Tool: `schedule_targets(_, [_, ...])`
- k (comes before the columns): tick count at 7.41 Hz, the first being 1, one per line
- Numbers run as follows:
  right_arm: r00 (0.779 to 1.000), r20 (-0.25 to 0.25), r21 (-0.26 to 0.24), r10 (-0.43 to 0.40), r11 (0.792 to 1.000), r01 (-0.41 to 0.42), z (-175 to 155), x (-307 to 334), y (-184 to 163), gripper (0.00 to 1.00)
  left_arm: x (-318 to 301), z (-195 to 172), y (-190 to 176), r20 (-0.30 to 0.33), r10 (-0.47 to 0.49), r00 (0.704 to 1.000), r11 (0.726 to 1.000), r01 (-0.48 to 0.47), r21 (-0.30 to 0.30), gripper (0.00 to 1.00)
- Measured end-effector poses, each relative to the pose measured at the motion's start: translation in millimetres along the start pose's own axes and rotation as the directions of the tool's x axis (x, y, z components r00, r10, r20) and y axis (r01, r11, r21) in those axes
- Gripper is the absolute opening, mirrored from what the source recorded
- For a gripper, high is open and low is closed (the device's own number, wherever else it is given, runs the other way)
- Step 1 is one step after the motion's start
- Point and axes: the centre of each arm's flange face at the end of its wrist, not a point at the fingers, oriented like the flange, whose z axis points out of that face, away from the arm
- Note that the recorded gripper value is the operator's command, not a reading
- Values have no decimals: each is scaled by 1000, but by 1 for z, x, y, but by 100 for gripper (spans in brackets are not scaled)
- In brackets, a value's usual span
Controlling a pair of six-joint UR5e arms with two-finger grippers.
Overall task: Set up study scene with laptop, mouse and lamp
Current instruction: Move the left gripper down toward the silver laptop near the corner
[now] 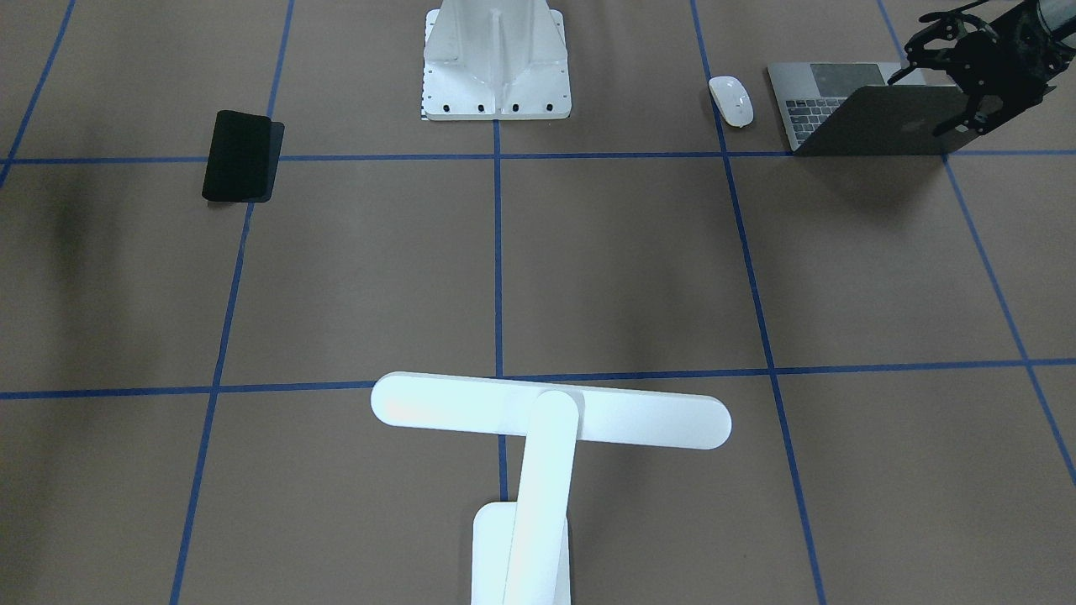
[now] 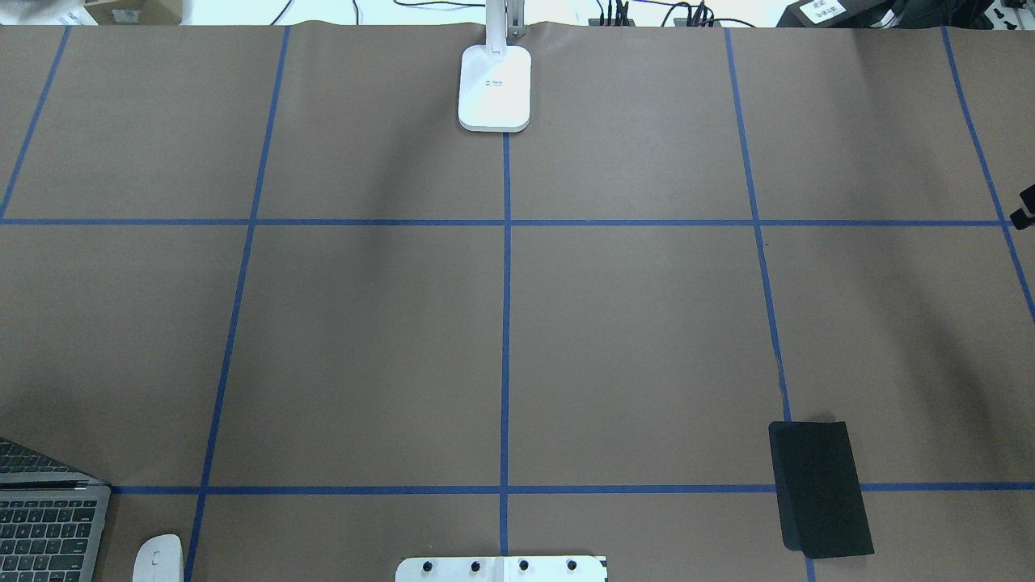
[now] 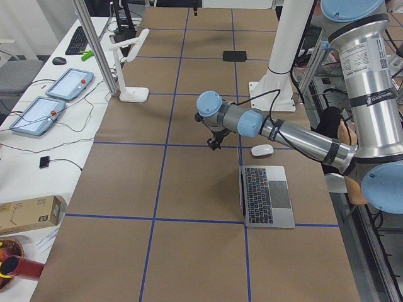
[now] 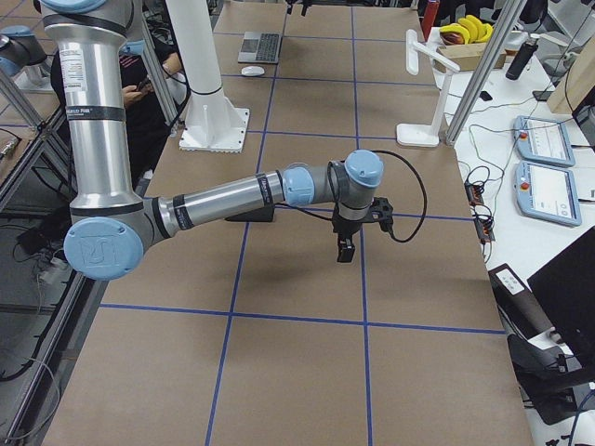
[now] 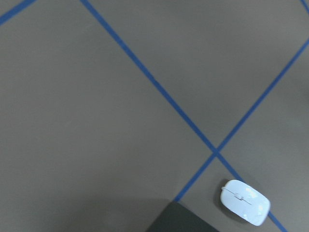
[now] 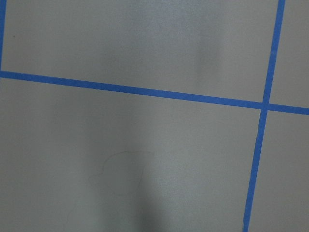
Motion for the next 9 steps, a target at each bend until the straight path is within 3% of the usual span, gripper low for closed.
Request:
schedule_targets(2, [1000, -3, -1, -1, 1000, 1, 1, 1, 0, 100, 9, 9, -7, 1, 87, 996, 996, -87, 9, 100])
schedule_targets(4, [1000, -4, -3, -1, 1000, 1, 2, 1, 0, 100, 16, 26, -8, 9, 156, 988, 988, -156, -21, 100])
schedule_targets(9, [1000, -5, -4, -2, 1000, 2, 3, 2, 0, 100, 16, 45, 23, 1, 202, 979, 975, -201, -89, 99])
